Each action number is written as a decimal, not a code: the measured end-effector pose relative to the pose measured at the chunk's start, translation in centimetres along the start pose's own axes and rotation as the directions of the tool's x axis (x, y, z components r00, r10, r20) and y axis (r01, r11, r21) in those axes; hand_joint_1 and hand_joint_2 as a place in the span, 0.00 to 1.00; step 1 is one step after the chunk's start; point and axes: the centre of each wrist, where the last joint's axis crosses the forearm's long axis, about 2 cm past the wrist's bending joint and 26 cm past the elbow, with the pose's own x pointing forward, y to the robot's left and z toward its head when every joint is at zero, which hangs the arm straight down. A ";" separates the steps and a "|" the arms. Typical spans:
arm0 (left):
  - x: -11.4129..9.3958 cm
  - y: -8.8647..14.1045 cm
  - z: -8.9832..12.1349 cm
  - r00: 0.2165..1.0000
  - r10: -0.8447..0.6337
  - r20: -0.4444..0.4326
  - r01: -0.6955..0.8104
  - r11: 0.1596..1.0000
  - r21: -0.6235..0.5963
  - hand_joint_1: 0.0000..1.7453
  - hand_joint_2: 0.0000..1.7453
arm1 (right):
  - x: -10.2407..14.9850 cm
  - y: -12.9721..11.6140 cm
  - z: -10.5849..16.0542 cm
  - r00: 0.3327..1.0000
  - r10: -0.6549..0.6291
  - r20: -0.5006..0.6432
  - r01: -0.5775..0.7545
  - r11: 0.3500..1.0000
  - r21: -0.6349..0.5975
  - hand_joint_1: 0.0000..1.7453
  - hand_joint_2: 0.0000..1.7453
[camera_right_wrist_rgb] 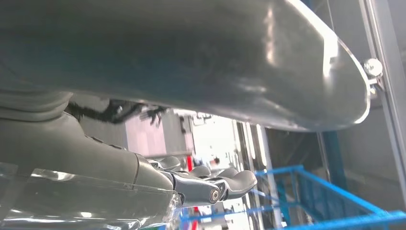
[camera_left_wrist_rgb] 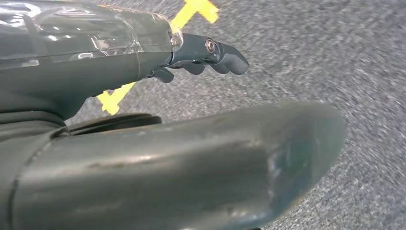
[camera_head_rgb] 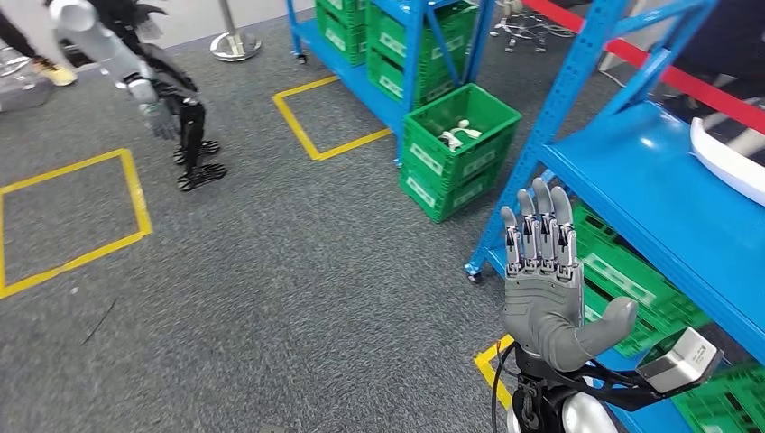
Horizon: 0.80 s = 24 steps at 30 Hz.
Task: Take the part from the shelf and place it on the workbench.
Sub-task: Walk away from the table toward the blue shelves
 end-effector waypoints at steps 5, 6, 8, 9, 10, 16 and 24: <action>-0.1 0.1 0.0 1.000 -0.001 -0.001 0.001 1.000 0.001 0.00 0.00 | 0.1 -0.1 -0.2 1.000 0.002 0.005 -0.002 1.000 0.001 0.00 0.00; -0.1 0.1 0.0 1.000 -0.001 0.000 0.001 1.000 0.001 0.00 0.00 | 0.1 -0.1 -0.2 1.000 0.002 0.006 -0.002 1.000 0.001 0.00 0.00; 0.0 0.0 0.0 1.000 -0.001 0.003 0.001 1.000 0.000 0.00 0.00 | 0.1 -0.1 -0.3 1.000 0.003 0.008 -0.003 1.000 0.002 0.00 0.00; 0.0 0.0 0.0 1.000 -0.001 0.003 0.001 1.000 -0.001 0.00 0.00 | 0.1 -0.1 -0.3 1.000 0.004 0.010 -0.004 1.000 0.003 0.00 0.00; 0.0 0.0 0.0 1.000 -0.001 0.002 0.001 1.000 -0.001 0.00 0.00 | 0.1 -0.1 -0.4 1.000 0.004 0.011 -0.004 1.000 0.003 0.00 0.00; 0.0 0.0 0.0 1.000 -0.001 0.001 0.001 1.000 0.000 0.00 0.00 | 0.0 -0.2 -0.2 1.000 0.003 0.005 -0.003 1.000 -0.001 0.00 0.00; 0.5 -0.1 0.0 1.000 -0.004 0.008 0.004 1.000 -0.004 0.00 0.00 | -0.7 -1.2 0.5 0.996 0.070 -0.062 -0.076 0.992 -0.105 0.00 0.00</action>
